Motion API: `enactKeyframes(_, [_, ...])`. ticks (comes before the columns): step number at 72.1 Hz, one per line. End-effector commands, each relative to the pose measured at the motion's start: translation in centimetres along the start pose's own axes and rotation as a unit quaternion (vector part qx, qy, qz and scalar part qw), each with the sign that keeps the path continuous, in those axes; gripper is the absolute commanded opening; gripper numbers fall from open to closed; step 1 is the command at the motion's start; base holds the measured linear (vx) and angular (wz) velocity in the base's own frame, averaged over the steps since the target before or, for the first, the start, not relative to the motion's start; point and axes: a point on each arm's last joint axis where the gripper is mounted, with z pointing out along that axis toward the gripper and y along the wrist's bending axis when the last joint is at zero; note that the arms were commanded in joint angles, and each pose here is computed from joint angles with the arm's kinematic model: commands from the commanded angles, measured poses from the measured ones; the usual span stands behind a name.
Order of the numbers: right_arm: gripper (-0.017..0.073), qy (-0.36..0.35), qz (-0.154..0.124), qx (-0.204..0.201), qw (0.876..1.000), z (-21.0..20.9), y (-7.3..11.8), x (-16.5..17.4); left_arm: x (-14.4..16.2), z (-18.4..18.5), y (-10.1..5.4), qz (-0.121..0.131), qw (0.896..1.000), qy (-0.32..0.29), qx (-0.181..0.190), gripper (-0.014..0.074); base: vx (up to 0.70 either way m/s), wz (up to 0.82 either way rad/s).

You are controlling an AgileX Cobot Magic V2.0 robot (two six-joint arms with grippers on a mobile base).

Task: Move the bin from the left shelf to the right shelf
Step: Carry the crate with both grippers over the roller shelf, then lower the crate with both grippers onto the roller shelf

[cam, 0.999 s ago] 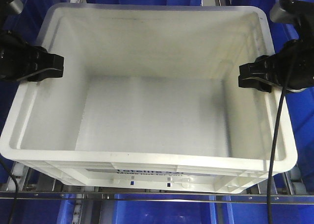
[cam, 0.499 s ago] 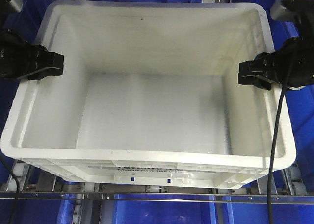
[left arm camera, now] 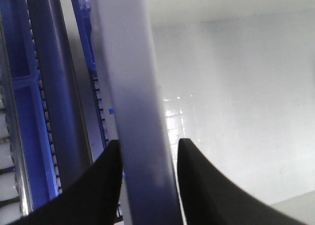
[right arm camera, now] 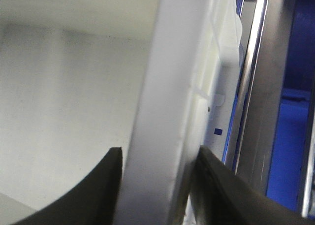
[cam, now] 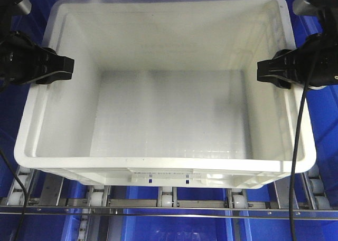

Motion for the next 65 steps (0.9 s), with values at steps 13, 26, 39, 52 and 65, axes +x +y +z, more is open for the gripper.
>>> enactKeyframes(13, [-0.0005,-0.136,-0.026,0.017,0.99,-2.3,0.1,-2.9,-1.6,-0.6,-0.6,0.009,0.998,-0.055,0.012,0.0002,0.0,0.0])
enactKeyframes(26, [-0.0005,-0.13,-0.025,0.017,0.991,-1.9,0.0,-2.9,-1.6,-0.2,-0.4,0.009,0.998,-0.056,0.01,0.0002,0.0,0.0])
enactKeyframes(39, [-0.0005,-0.103,-0.024,0.019,0.994,0.1,-0.4,-2.9,-1.7,0.0,-0.4,0.007,0.998,-0.057,0.009,0.0002,0.0,0.0])
enactKeyframes(52, [-0.0005,-0.079,-0.031,0.021,0.996,1.8,-0.8,-2.7,-1.7,0.9,-0.1,0.004,0.999,-0.046,0.008,0.0002,0.0,0.0])
enactKeyframes(65, [-0.0005,-0.064,-0.03,0.022,0.997,2.8,-1.0,-2.6,-1.8,1.6,0.1,0.003,0.999,-0.042,0.005,0.0002,0.0,0.0])
